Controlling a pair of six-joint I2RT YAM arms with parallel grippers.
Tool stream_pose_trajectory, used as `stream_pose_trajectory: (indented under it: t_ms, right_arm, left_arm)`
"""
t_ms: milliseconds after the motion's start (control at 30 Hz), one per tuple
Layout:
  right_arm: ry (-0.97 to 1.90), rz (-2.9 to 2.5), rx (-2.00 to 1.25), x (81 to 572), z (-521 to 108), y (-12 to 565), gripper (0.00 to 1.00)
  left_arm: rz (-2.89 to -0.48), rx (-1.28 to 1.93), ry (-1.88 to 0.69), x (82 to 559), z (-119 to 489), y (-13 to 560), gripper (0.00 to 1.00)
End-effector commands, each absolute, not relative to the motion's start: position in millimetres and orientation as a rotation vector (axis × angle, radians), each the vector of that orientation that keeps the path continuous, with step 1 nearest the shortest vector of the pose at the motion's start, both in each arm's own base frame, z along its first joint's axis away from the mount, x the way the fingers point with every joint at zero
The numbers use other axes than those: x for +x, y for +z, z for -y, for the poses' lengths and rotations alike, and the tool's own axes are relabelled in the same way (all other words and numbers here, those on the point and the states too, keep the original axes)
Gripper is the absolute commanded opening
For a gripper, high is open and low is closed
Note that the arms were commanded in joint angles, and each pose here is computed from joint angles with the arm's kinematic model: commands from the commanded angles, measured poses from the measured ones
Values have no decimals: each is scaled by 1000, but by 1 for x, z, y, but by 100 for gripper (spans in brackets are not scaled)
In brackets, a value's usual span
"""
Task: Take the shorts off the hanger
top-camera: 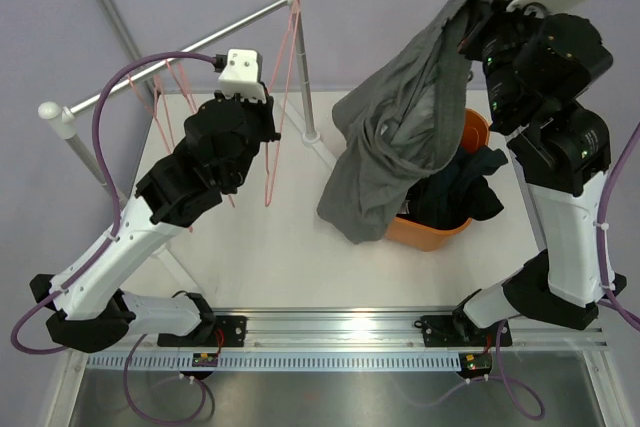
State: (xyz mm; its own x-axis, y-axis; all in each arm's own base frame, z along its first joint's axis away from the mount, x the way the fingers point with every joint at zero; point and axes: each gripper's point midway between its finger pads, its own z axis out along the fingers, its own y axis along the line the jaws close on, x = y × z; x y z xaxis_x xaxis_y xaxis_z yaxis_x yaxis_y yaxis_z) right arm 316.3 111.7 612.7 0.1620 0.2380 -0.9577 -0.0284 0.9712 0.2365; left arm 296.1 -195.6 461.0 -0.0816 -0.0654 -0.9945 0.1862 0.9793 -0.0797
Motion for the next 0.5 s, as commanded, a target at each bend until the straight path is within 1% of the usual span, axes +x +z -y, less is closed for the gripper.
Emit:
stream_pose_trajectory:
  t_ms: [0,67,100,133,167,267,400,433,467]
  right_arm:
    - [72,-1114,411,298,-46,682,0]
    - [25,-1057,475,295,-25,693,0]
    - [5,-1061,477,304,-25,692,0]
    - [-5,-1039,506,299,-16,698,0]
    - [-45,-1058,511,312,-14,691,0]
    - [-52,-1080,503,322,-16,684,0]
    - [-19,-1178,438,347,-39,654,0]
    - [-9,-1238,413,359,-50,633,0]
    - [15,-1261,404,361,-55,626,0]
  left_arm:
    - [-1630,54,-285,291,199,455,0]
    - [-1638,60,-294,289,199,449,0]
    - [-1653,67,-288,289,200,440,0]
    - [-1654,68,-294,287,200,438,0]
    - [-1658,68,-293,287,199,435,0]
    - [-1661,69,-306,284,198,429,0]
    - [-1666,58,-311,282,196,426,0]
    - [-1668,49,-305,282,194,425,0]
    - [-1675,42,-302,282,194,424,0]
